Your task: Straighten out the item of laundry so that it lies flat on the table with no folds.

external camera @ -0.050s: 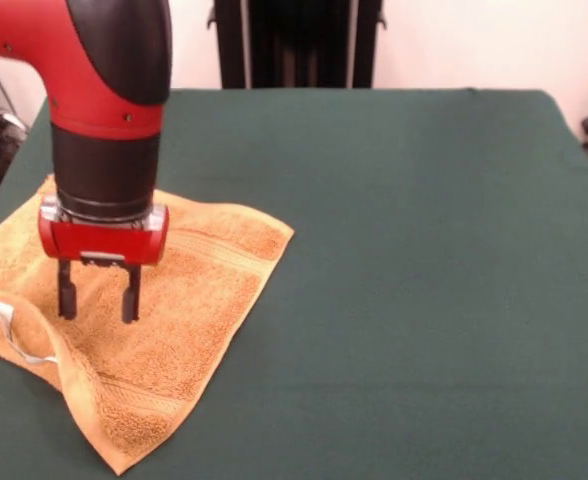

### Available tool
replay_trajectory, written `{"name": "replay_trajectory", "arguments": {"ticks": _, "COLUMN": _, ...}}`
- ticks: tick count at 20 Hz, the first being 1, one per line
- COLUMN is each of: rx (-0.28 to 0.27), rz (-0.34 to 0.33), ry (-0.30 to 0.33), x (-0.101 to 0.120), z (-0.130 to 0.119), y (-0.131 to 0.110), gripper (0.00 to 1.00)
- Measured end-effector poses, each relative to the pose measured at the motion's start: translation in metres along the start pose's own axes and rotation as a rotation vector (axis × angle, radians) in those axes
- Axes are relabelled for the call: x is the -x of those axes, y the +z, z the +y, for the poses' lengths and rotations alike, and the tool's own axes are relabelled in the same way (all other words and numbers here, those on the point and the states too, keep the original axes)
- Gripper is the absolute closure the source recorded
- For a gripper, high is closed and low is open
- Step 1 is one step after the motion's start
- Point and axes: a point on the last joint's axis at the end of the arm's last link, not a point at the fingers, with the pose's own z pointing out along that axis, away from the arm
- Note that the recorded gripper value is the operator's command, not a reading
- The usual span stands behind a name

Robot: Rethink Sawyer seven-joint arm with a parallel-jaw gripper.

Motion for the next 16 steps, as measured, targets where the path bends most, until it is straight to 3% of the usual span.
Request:
{"name": "replay_trajectory", "arguments": {"ticks": 8, "rx": 0.000, "rz": -0.023, "ry": 0.003, "x": -0.007, "z": 0.003, "y": 0.006, "gripper": 0.00}}
{"name": "replay_trajectory", "arguments": {"ticks": 16, "rx": 0.000, "rz": -0.026, "ry": 0.027, "x": -0.010, "z": -0.011, "y": 0.005, "gripper": 0.00}}
